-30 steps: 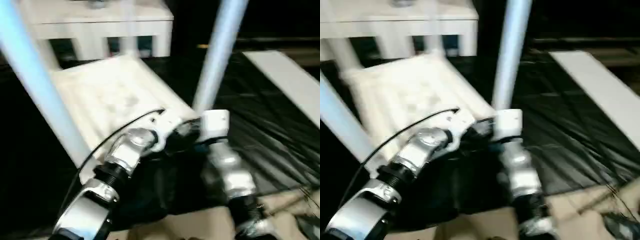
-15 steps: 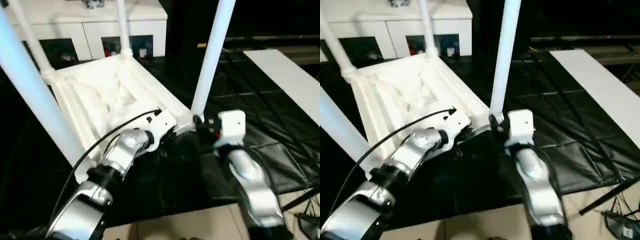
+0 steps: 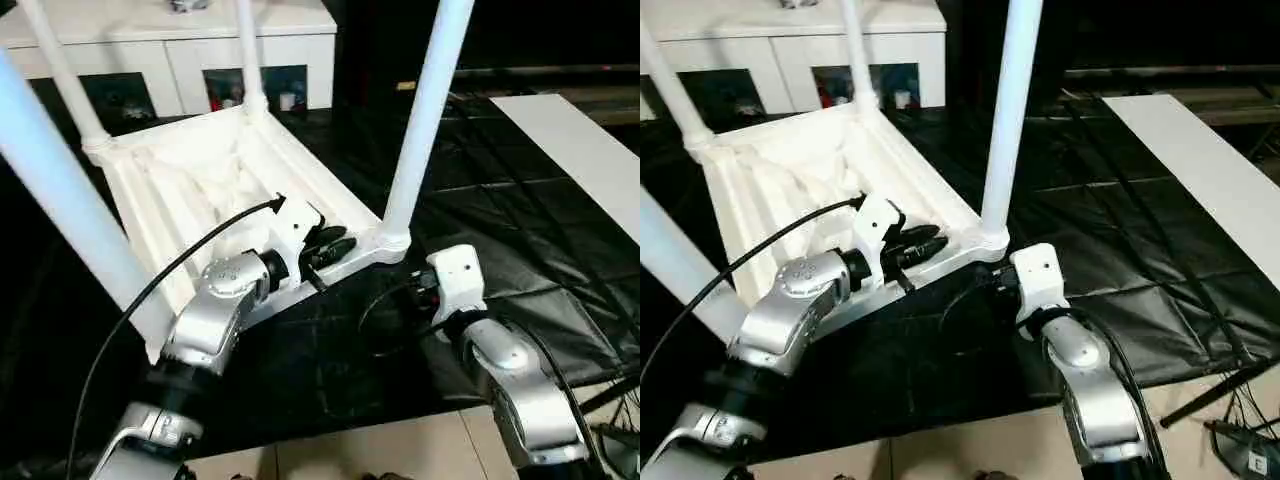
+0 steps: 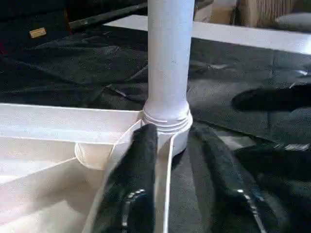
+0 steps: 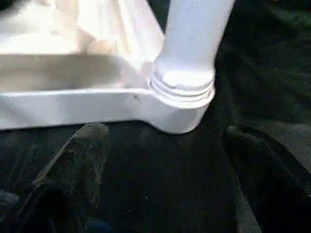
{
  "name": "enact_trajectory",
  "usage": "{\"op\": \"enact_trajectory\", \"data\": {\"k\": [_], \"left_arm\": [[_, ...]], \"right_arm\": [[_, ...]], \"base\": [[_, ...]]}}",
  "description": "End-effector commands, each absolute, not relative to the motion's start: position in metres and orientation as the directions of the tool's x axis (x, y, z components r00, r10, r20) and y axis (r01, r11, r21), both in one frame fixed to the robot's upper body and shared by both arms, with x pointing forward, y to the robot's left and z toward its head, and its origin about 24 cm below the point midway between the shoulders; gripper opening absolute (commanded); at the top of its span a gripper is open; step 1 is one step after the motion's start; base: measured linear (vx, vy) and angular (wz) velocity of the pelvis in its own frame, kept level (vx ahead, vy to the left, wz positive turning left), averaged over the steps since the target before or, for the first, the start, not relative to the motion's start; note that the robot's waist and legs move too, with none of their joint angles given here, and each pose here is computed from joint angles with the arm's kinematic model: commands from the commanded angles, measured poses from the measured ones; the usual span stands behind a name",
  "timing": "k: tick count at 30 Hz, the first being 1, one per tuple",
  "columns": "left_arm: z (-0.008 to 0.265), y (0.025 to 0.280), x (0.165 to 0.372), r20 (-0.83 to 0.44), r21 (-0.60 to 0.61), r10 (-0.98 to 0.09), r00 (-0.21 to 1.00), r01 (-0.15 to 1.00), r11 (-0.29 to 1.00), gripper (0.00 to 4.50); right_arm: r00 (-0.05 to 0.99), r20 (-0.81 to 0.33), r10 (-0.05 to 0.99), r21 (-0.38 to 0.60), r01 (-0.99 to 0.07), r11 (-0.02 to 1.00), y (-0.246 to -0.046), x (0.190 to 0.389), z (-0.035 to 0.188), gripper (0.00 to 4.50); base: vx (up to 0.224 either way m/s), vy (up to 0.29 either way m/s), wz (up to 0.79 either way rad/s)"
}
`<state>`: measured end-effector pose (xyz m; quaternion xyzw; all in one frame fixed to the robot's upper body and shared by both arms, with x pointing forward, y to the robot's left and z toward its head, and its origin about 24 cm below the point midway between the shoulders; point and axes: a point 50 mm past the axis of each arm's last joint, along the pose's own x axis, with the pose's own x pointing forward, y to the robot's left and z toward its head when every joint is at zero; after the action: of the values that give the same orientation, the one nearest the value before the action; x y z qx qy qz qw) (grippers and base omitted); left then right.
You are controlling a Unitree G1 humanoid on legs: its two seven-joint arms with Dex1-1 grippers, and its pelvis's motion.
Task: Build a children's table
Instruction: Rotate table base
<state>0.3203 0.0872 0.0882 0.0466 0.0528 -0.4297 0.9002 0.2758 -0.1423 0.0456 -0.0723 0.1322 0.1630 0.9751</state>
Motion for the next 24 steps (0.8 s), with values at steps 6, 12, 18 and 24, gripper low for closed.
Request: {"op": "enact_trajectory", "data": {"k": [6, 12, 18, 24], "left_arm": [[0.089, 0.093, 0.277, -0.157, -0.032, -0.873, 0.462, 0.881, 0.472, 1.91], [0.086, 0.094, 0.261, -0.205, -0.057, -0.9, 0.384, 0.914, 0.402, 1.91], [0.085, 0.086, 0.258, -0.218, -0.059, -0.892, 0.397, 0.906, 0.418, 1.91], [0.086, 0.081, 0.254, -0.228, -0.049, -0.886, 0.404, 0.904, 0.424, 1.91]], "right_arm": [[0.83, -0.426, 0.36, -0.018, -0.405, 0.914, -0.134, 0.308, 0.026, 4.06], [0.793, -0.445, 0.416, 0.008, -0.461, 0.887, -0.128, 0.32, 0.023, 4.06], [0.897, -0.328, 0.295, -0.005, -0.314, 0.949, -0.125, 0.355, 0.038, 4.06], [0.974, -0.201, 0.105, 0.054, -0.097, 0.994, -0.129, 0.38, 0.059, 4.06]], "base": [[0.0, 0.0, 0.0], [0.0, 0.0, 0.0], [0.0, 0.0, 0.0], [0.0, 0.0, 0.0]]}}
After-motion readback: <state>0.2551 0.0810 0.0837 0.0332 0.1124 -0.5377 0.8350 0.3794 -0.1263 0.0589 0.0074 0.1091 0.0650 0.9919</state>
